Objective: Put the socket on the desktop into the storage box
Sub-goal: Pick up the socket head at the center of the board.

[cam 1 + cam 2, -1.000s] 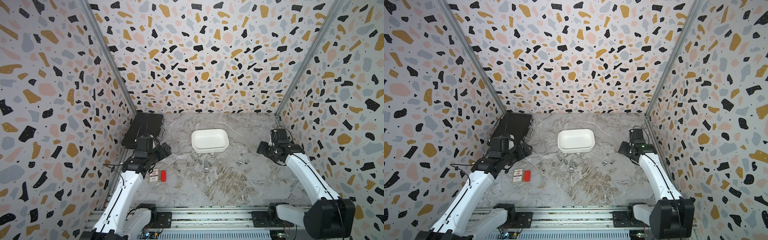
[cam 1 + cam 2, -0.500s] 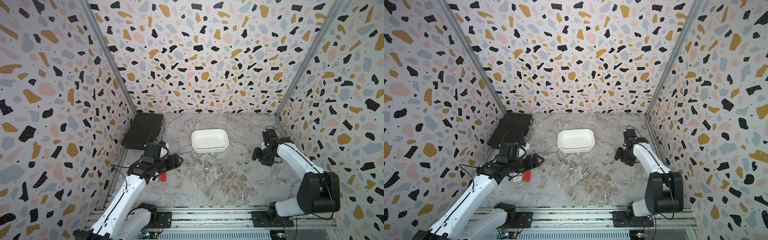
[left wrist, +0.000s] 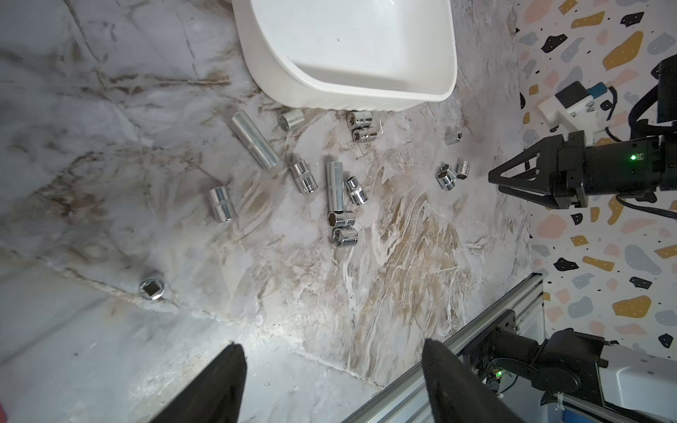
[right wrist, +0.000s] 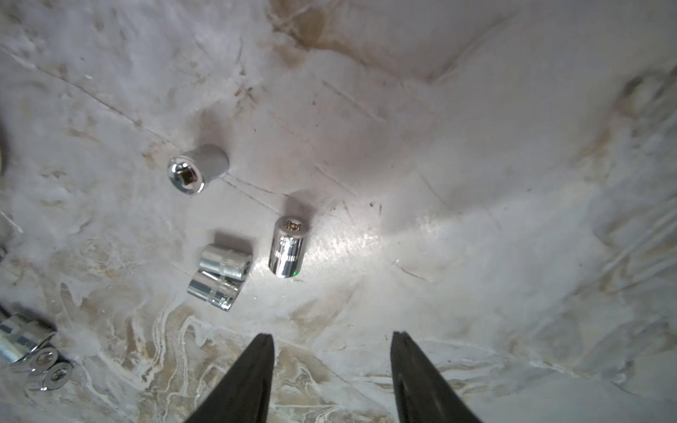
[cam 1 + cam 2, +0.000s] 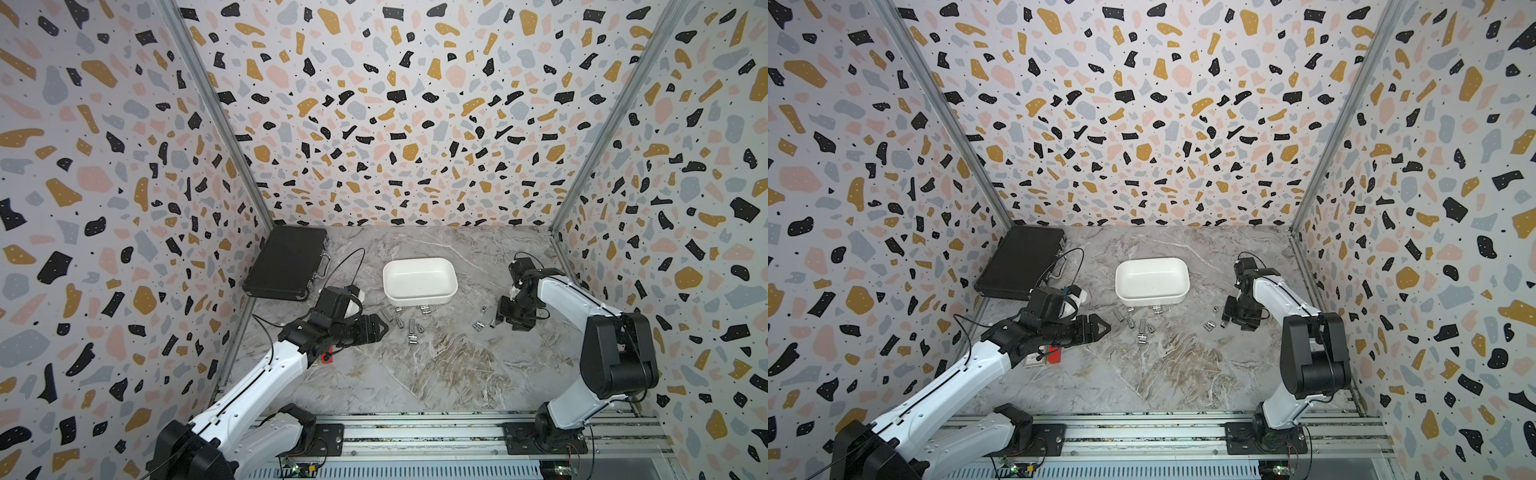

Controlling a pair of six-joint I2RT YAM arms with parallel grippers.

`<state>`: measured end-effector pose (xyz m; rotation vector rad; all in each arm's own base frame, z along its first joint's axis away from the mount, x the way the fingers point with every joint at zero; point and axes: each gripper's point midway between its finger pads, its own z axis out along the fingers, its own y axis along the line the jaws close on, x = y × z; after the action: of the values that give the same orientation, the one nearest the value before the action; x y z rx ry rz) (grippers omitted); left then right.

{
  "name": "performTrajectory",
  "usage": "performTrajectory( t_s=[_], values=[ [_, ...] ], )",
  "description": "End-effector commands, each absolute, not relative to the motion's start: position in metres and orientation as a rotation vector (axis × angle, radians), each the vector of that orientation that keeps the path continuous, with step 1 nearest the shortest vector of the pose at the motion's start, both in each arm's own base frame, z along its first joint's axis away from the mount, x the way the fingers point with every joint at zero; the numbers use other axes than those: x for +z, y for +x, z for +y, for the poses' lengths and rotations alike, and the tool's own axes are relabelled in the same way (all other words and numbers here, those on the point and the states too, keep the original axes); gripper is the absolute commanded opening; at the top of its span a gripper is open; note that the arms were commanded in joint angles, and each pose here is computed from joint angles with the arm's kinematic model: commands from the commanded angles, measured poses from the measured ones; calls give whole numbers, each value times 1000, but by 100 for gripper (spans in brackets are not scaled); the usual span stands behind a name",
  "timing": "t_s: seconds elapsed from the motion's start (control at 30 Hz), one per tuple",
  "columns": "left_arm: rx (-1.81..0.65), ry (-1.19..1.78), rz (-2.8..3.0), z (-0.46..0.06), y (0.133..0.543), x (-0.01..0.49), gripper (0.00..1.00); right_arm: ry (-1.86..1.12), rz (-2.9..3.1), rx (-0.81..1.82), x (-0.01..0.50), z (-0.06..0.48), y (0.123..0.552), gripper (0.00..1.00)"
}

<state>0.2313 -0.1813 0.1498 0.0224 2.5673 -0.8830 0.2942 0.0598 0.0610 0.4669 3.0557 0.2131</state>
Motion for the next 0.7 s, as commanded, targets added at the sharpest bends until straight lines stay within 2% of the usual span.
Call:
performTrajectory(
  t_s=[0.0, 0.33, 0.67],
  values=[
    [-881, 16, 2518, -184, 238, 158, 80, 444, 3030, 224, 70, 64, 305, 55],
    [-889, -10, 2529, -185, 233, 148, 80, 445, 3056, 191, 56, 71, 318, 54],
    [-888, -17, 2536, -184, 230, 143, 80, 471, 3090, 149, 40, 72, 321, 49]
  ],
)
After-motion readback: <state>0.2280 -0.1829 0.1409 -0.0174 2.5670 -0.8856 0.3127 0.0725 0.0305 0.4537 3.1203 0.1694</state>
